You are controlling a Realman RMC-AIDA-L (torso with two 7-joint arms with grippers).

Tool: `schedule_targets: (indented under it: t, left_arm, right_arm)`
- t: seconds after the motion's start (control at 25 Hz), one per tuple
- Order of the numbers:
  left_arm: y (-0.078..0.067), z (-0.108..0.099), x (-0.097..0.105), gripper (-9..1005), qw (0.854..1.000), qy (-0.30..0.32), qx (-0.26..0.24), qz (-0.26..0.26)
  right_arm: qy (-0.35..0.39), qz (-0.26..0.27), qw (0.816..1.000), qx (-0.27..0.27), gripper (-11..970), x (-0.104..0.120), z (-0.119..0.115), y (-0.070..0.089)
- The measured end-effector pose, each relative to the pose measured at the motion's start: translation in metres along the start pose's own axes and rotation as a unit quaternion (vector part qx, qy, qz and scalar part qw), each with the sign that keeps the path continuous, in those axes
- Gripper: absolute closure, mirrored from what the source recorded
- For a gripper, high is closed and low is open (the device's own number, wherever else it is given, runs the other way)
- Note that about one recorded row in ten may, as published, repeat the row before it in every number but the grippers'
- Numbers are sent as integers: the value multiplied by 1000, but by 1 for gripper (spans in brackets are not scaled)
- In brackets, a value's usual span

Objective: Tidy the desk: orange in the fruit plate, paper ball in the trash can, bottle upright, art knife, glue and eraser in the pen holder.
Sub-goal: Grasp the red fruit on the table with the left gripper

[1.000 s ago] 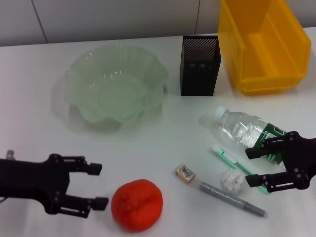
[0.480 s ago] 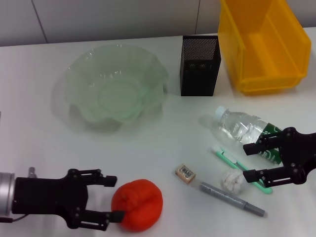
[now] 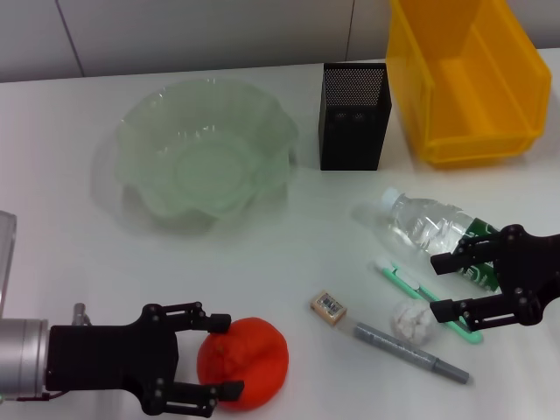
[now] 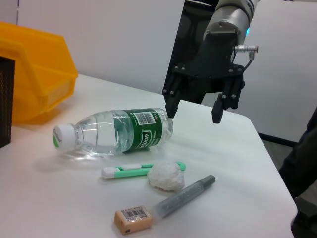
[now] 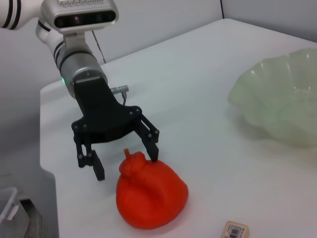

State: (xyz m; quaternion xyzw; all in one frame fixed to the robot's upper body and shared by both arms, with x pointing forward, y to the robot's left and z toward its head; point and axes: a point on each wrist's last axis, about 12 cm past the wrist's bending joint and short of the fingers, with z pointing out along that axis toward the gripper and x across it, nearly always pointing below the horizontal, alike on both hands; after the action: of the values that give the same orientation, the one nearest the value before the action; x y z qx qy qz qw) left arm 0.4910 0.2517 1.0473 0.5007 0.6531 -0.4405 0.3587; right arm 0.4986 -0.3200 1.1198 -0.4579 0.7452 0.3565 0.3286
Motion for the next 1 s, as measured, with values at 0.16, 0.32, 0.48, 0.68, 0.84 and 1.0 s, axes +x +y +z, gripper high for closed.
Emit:
schedule_targets:
  t: [0.16, 0.32, 0.48, 0.68, 0.84, 1.0]
  left_arm:
    - [-1, 5, 4, 159, 1000, -2, -4, 7]
    - [1, 8, 7, 162, 1000, -1, -12, 17]
    - [1, 9, 8, 334, 1000, 1, -14, 19]
    - [0, 9, 10, 524, 999, 3, -18, 28]
    - [2, 10, 12, 600, 999, 7, -25, 26]
    - [3, 11, 13, 676, 999, 9, -34, 27]
  right_arm:
    - [0, 1, 1000, 0, 297, 0, 0, 0]
    - [0, 2, 1000, 0, 297, 0, 0, 0]
    - [0, 2, 1000, 1, 297, 0, 1, 0]
    - [0, 2, 1000, 1, 297, 1, 0, 0]
    - [-1, 3, 1000, 2, 297, 1, 0, 0]
    - [-4, 5, 1000, 3, 297, 1, 0, 0]
